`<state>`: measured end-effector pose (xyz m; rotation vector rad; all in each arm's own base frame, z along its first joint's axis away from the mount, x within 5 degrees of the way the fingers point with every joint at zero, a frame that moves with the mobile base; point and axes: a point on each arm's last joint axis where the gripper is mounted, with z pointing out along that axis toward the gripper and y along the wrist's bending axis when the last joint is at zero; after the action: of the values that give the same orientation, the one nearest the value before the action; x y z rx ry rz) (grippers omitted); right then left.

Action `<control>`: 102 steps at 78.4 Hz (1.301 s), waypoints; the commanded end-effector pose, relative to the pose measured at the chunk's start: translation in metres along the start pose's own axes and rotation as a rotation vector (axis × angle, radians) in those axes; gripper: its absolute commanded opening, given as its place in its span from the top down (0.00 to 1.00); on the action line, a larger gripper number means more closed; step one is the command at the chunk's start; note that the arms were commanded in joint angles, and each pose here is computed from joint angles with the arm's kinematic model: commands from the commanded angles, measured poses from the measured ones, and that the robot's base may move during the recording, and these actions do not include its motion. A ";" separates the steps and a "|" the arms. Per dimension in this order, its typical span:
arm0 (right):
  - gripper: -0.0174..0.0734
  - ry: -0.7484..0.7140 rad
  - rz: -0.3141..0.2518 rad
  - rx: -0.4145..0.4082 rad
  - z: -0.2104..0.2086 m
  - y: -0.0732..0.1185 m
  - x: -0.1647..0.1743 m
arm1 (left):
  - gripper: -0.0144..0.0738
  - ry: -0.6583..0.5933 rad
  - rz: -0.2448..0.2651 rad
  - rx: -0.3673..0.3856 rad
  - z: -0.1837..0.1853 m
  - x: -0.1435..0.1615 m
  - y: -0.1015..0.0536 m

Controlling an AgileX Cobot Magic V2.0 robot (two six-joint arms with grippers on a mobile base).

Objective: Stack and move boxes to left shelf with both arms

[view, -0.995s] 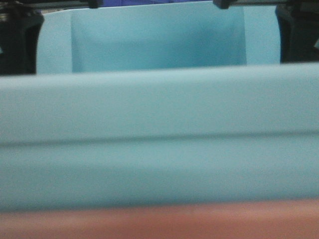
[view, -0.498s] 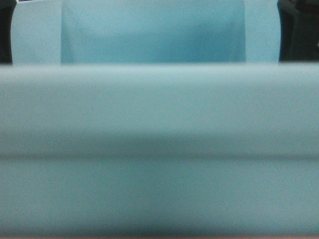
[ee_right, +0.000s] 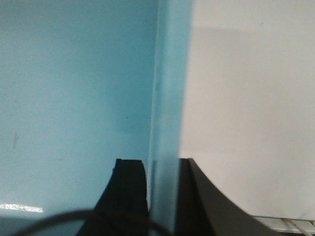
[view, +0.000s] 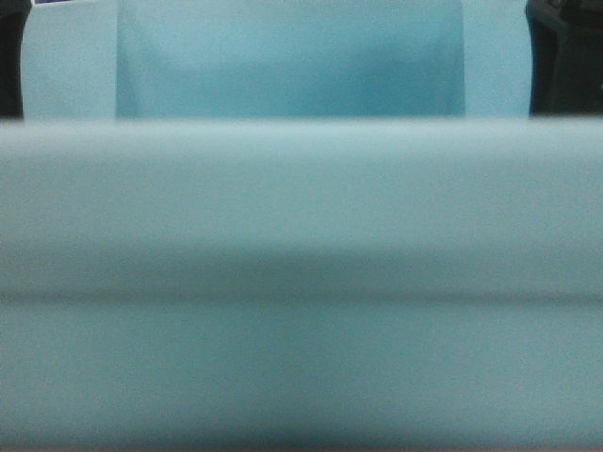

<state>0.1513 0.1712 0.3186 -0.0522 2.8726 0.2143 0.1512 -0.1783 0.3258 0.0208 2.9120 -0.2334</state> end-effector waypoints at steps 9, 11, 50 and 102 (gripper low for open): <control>0.75 -0.081 -0.006 -0.070 -0.019 0.001 -0.004 | 0.84 -0.005 -0.013 0.006 -0.018 0.005 0.005; 0.75 -0.081 -0.006 -0.070 -0.019 0.001 -0.004 | 0.84 -0.005 -0.013 0.006 -0.018 0.005 0.005; 0.75 -0.081 -0.006 -0.070 -0.019 0.001 -0.004 | 0.84 -0.005 -0.013 0.006 -0.018 0.005 0.005; 0.75 -0.082 -0.005 -0.071 -0.018 0.001 -0.004 | 0.84 -0.006 -0.013 0.008 -0.018 0.004 0.004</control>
<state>0.1513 0.1712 0.3186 -0.0522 2.8726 0.2143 0.1509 -0.1781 0.3262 0.0179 2.9120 -0.2369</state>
